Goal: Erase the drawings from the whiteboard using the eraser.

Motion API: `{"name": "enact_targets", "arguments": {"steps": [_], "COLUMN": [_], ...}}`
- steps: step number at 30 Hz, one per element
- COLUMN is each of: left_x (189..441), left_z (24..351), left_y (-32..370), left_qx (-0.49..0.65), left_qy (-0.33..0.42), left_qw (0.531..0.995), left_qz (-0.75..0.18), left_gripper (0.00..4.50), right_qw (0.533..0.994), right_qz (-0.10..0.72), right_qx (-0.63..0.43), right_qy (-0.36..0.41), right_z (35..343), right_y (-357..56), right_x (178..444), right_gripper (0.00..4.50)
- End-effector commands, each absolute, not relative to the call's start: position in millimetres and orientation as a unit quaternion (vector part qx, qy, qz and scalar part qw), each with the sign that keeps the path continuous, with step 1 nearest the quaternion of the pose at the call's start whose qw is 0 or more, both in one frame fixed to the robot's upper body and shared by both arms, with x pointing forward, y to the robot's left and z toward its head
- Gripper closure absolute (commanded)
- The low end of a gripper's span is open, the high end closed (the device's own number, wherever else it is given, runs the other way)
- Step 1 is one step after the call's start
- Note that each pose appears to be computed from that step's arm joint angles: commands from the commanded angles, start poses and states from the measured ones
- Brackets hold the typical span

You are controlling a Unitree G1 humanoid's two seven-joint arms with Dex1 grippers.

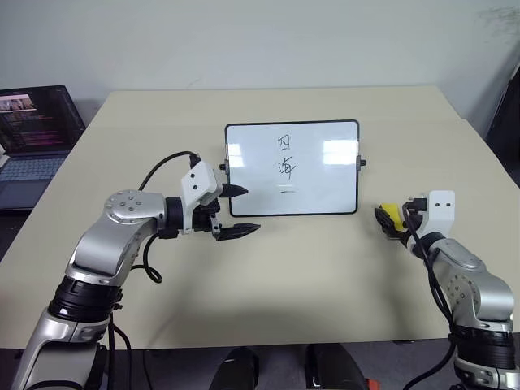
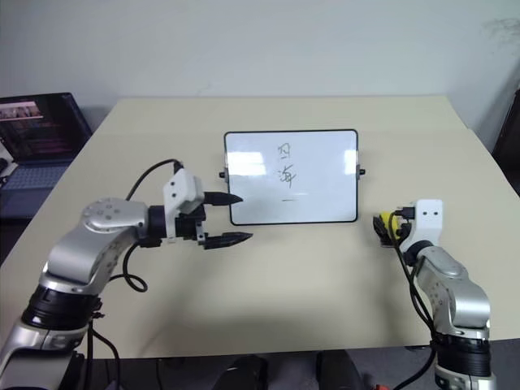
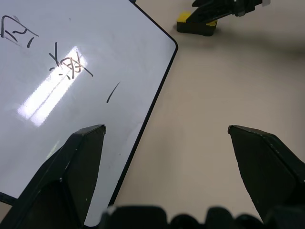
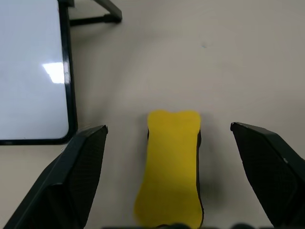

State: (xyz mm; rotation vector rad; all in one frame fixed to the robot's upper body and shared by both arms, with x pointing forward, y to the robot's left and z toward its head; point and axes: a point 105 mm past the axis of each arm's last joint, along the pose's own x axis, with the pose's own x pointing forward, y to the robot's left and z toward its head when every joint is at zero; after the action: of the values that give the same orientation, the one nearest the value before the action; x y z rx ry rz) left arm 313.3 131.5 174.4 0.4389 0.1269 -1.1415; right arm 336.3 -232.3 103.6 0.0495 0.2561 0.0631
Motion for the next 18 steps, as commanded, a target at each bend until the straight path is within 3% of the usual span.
{"name": "enact_targets", "arguments": {"steps": [1,10,13,18], "left_x": [310.8,312.2,311.9,311.4], "left_z": [187.6,187.8,186.6,186.3], "left_y": [125.1,126.2,127.6,128.9], "left_qx": [0.213,0.209,0.212,0.212], "left_qy": [0.036,0.034,0.036,0.036], "left_qw": [0.813,0.817,0.818,0.82], "left_qz": [-0.541,-0.536,-0.534,-0.531], "left_gripper": [0.0,0.0,0.0,0.0], "right_qw": [0.993,0.992,0.992,0.992], "right_qz": [0.028,0.031,0.028,0.027], "right_qx": [0.02,0.022,0.022,0.026], "right_qy": [0.109,0.118,0.123,0.121], "right_z": [114.3,111.2,107.6,107.0], "right_y": [-231.8,-228.0,-229.2,-229.1], "right_x": [342.3,350.1,351.5,353.8], "right_gripper": [0.04,0.04,0.64,2.51]}}
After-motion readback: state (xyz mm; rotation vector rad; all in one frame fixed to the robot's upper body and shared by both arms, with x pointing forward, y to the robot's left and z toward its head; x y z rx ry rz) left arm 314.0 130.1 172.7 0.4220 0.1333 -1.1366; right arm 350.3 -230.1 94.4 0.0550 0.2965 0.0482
